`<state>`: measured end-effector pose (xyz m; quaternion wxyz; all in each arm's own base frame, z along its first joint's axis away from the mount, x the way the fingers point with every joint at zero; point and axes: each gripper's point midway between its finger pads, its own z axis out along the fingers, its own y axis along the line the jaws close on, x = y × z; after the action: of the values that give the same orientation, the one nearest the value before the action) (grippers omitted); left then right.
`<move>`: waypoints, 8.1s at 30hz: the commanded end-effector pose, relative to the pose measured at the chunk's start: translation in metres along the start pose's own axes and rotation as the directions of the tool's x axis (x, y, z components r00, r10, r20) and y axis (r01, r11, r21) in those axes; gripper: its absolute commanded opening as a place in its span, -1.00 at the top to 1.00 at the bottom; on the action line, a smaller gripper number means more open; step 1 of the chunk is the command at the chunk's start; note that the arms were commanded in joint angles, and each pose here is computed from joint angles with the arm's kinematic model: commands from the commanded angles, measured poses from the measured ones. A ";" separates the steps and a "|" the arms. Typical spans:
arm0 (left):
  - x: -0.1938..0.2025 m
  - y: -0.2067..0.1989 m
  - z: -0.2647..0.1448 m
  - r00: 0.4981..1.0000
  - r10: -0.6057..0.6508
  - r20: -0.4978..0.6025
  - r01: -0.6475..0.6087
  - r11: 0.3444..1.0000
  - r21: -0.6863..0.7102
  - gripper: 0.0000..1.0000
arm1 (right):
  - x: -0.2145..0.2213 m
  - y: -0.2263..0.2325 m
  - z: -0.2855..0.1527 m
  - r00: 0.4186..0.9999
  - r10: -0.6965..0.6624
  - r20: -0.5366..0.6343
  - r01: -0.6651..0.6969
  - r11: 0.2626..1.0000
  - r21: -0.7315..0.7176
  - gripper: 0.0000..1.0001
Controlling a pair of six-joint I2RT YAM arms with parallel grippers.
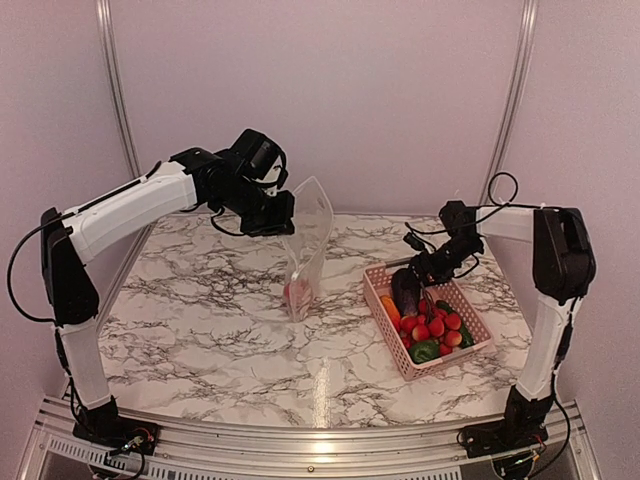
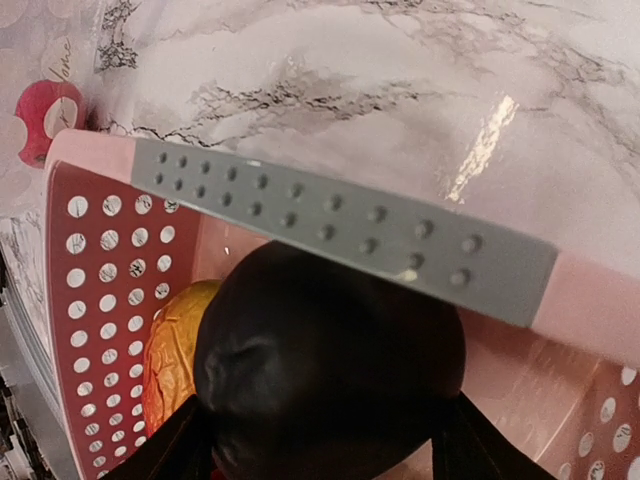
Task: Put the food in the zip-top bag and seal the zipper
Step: Pick up the fake vegetable from the bin, then place the fake vegetable in the zipper food storage bag, then pick up the fake vegetable from the bin, then place the fake vegetable in the zipper food storage bag.
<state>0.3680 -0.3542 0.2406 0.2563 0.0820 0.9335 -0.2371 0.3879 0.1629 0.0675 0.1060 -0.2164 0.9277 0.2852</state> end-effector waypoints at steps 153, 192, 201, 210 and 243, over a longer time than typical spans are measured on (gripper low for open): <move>0.005 0.023 -0.026 0.996 -0.059 -0.061 0.055 0.997 -0.057 1.00 | 0.032 0.085 -0.003 0.948 -0.311 -0.072 0.310 0.950 -0.026 0.06; 0.006 0.030 -0.029 0.996 -0.064 -0.055 0.059 0.994 -0.088 1.00 | -0.010 0.055 0.031 0.990 -0.130 -0.058 0.134 0.989 0.055 0.07; 0.005 0.028 -0.028 0.996 -0.064 -0.058 0.060 0.995 -0.078 1.00 | -0.006 0.079 -0.007 0.974 -0.226 0.008 0.225 0.973 0.055 0.26; 0.011 0.028 -0.026 0.994 -0.075 -0.074 0.070 0.995 -0.076 1.00 | -0.010 0.115 -0.046 0.915 -0.395 0.085 0.396 0.918 0.003 0.29; -0.002 -0.002 -0.032 0.995 -0.099 -0.014 0.100 0.990 0.095 1.00 | -0.081 0.311 -0.069 0.529 -0.785 0.322 0.825 0.564 0.020 0.32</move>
<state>0.3586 -0.3361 0.2426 0.2201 0.0438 0.9382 -0.2635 0.2946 0.3690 0.3027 0.3406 -0.5932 0.6676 0.2939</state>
